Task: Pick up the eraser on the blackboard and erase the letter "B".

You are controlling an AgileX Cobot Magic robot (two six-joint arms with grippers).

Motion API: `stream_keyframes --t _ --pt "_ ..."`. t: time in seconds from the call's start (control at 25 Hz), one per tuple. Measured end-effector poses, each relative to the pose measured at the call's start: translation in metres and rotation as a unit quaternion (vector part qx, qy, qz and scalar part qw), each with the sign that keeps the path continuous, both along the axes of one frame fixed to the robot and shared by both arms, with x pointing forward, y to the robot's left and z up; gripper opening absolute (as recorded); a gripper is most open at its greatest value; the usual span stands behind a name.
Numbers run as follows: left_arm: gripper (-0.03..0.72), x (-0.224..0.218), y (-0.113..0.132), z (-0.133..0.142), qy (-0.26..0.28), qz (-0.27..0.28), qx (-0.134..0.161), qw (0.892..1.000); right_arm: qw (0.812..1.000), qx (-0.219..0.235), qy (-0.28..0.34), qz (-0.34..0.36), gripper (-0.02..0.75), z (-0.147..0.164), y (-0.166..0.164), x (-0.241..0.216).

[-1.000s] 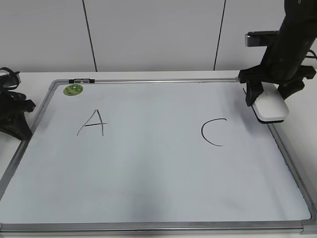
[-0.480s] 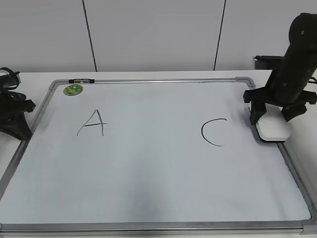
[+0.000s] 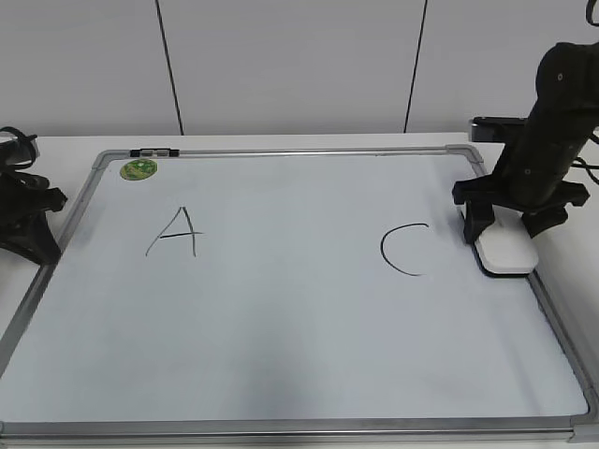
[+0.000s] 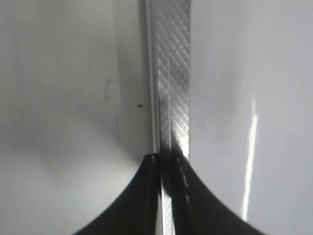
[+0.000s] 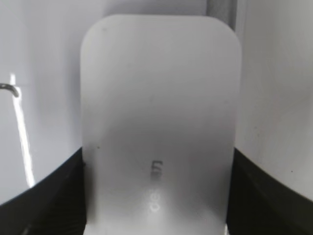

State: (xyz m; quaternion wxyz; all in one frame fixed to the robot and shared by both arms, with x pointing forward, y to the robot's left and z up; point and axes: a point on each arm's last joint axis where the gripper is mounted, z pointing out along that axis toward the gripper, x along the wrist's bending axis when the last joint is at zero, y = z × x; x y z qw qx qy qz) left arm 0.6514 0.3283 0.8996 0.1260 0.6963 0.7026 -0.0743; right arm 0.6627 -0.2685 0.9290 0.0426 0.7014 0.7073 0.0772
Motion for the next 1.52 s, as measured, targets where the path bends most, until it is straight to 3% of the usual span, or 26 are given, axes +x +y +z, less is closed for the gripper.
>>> stream_keyframes --t 0.28,0.52,0.72,0.76,0.96,1.12,1.2,1.52 --pt "0.032 0.000 0.000 0.000 0.000 0.000 0.000 1.000 1.000 -0.002 0.002 0.024 0.538 -0.004 0.000 0.000" --pt "0.033 0.000 0.000 0.000 0.000 0.000 0.000 1.000 1.000 0.000 -0.003 0.026 0.619 0.005 0.001 0.005" --pt "0.047 0.000 0.000 0.000 0.000 0.000 0.000 1.000 1.000 0.000 0.001 0.029 0.624 0.024 0.001 0.010" --pt "0.053 0.000 0.000 0.000 0.000 0.000 0.000 1.000 0.999 -0.001 -0.008 0.034 0.624 0.047 0.002 0.012" --pt "0.176 0.005 0.001 0.004 0.001 -0.008 0.003 1.000 0.998 -0.003 -0.025 0.052 0.614 0.085 0.001 0.003" --pt "0.305 0.014 0.001 0.023 -0.004 -0.020 -0.002 1.000 0.998 -0.005 -0.025 0.061 0.604 0.099 0.001 -0.004" --pt "0.334 0.017 0.001 0.033 -0.006 -0.026 -0.005 1.000 0.998 -0.006 -0.026 0.064 0.597 0.107 0.000 -0.009" --pt "0.351 -0.003 -0.002 0.116 -0.062 -0.031 -0.001 0.998 0.995 -0.006 -0.070 0.070 0.596 0.155 0.001 -0.031"
